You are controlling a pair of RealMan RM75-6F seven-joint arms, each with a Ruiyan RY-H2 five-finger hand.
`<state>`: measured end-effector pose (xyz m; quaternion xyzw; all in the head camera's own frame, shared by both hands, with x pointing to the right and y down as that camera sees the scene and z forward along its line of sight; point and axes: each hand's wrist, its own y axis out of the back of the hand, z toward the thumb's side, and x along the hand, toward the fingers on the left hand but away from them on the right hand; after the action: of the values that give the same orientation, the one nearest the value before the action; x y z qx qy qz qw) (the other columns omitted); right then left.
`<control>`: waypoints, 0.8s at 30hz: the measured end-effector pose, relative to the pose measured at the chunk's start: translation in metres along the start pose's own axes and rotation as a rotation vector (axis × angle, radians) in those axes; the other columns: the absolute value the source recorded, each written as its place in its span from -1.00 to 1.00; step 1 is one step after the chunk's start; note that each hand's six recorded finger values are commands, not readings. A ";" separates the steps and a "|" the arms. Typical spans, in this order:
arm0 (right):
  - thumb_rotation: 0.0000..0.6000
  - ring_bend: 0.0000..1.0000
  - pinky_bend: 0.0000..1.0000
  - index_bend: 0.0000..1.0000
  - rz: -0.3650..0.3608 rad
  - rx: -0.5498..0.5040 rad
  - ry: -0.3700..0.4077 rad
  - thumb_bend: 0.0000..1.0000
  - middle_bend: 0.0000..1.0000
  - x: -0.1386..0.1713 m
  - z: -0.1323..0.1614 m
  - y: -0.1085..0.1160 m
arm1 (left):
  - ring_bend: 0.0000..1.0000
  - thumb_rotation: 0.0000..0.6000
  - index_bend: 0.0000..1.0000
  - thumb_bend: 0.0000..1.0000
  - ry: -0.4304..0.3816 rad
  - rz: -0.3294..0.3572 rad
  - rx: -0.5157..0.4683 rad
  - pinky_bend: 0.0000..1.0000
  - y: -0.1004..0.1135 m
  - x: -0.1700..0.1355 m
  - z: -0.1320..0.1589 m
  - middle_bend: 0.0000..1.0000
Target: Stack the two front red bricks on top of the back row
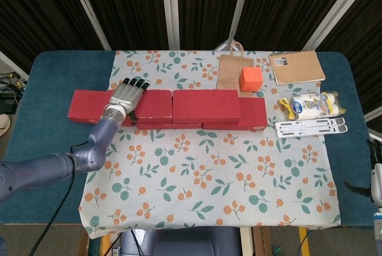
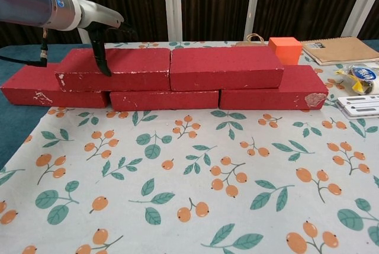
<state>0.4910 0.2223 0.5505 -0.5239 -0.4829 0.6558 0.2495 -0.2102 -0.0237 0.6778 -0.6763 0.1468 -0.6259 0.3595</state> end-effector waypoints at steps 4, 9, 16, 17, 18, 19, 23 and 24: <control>1.00 -1.00 -1.00 -1.00 0.002 0.000 -0.009 -1.00 -0.94 0.000 -0.002 0.001 | -1.00 1.00 -1.00 -1.00 0.003 0.010 0.033 -0.89 0.007 -0.009 -0.005 -1.00; 1.00 -1.00 -1.00 -1.00 0.002 0.001 -0.011 -1.00 -0.94 0.001 -0.003 0.001 | -1.00 1.00 -1.00 -1.00 0.001 0.041 0.063 -0.73 0.020 -0.030 -0.012 -1.00; 1.00 -1.00 -1.00 -1.00 -0.006 -0.009 0.028 -1.00 -0.94 0.000 0.000 0.003 | -1.00 1.00 -0.94 -0.99 -0.019 0.153 -0.032 -0.64 0.019 -0.091 -0.042 -0.95; 1.00 -1.00 -1.00 -1.00 -0.010 -0.011 0.040 -1.00 -0.94 0.000 0.001 0.004 | -1.00 1.00 -0.94 -0.99 -0.017 0.171 -0.041 -0.63 0.014 -0.100 -0.050 -0.95; 1.00 -1.00 -1.00 -1.00 -0.015 -0.014 0.054 -1.00 -0.94 -0.001 0.003 0.004 | -1.00 1.00 -0.93 -0.99 -0.012 0.193 -0.051 -0.63 0.007 -0.114 -0.061 -0.95; 1.00 -1.00 -1.00 -1.00 -0.021 -0.019 0.074 -1.00 -0.94 -0.001 0.005 0.005 | -1.00 1.00 -0.93 -0.99 -0.006 0.208 -0.055 -0.64 -0.001 -0.124 -0.070 -0.95; 1.00 -1.00 -1.00 -1.00 -0.053 -0.031 0.149 -1.00 -0.94 -0.001 0.012 0.008 | -1.00 1.00 -0.91 -0.98 0.033 0.254 -0.068 -0.64 -0.047 -0.176 -0.109 -0.95; 1.00 -1.00 -1.00 -1.00 -0.064 -0.034 0.164 -1.00 -0.94 -0.001 0.013 0.009 | -1.00 1.00 -0.90 -0.99 0.045 0.272 -0.081 -0.64 -0.062 -0.193 -0.118 -0.95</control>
<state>0.4811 0.2131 0.5422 -0.5643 -0.4884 0.5941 0.3002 -0.3717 0.1088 0.5710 -0.6499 0.2701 -0.5802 0.4100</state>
